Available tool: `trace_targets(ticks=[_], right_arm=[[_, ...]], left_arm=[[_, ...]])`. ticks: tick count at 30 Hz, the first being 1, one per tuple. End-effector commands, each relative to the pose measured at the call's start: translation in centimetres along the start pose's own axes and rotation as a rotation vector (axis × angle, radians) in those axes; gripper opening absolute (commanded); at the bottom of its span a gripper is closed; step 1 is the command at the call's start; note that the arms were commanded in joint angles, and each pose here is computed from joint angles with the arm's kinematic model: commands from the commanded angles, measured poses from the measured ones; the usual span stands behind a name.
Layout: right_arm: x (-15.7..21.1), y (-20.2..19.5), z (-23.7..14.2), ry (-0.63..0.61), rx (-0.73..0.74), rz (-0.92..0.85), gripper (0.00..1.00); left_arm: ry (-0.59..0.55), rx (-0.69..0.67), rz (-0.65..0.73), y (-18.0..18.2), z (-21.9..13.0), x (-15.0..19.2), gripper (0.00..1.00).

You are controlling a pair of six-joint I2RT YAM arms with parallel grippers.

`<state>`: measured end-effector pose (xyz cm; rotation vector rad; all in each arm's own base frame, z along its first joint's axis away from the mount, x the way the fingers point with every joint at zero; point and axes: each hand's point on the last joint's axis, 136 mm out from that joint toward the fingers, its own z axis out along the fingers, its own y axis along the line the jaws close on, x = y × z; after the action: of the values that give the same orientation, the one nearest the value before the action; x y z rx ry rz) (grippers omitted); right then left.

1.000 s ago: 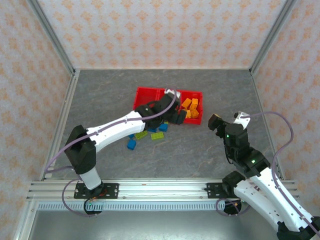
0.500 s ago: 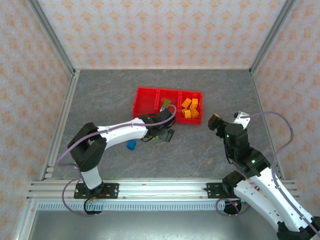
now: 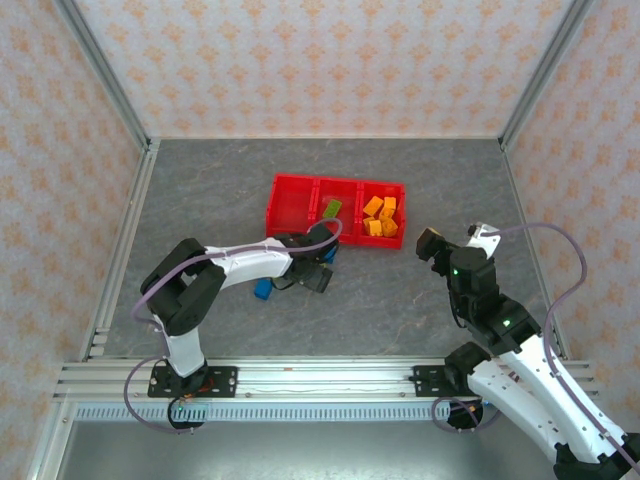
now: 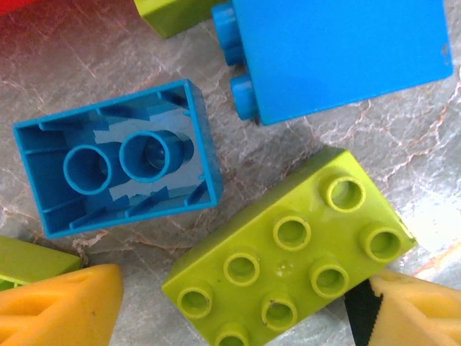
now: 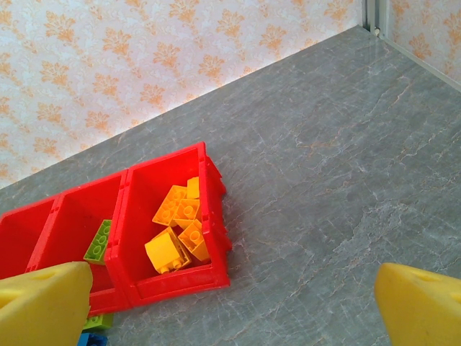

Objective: Sort the legos into containers by color
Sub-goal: Pick up the lego from the center of the table.

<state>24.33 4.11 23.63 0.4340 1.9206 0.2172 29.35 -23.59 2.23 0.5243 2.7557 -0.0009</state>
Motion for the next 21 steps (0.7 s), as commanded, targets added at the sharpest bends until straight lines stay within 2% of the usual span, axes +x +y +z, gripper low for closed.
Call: trace_targets(ticks=[1, 10, 15, 21], right_arm=[[0.0, 0.0, 0.1, -0.010, 0.001, -0.006, 1.00], [0.0, 0.0, 0.1, -0.009, 0.002, -0.007, 1.00], [0.0, -0.1, 0.1, -0.010, 0.004, -0.007, 1.00], [0.0, 0.0, 0.1, -0.010, 0.002, -0.008, 1.00]], left_arm=[[0.011, -0.009, 0.001, 0.3, 1.0, 0.0, 0.81], [0.006, 0.034, 0.058, -0.8, 1.8, -1.8, 0.81], [0.063, 0.075, 0.102, -1.9, 3.3, -1.4, 0.78], [0.059, 0.072, 0.130, -2.1, 3.6, -2.0, 0.77]])
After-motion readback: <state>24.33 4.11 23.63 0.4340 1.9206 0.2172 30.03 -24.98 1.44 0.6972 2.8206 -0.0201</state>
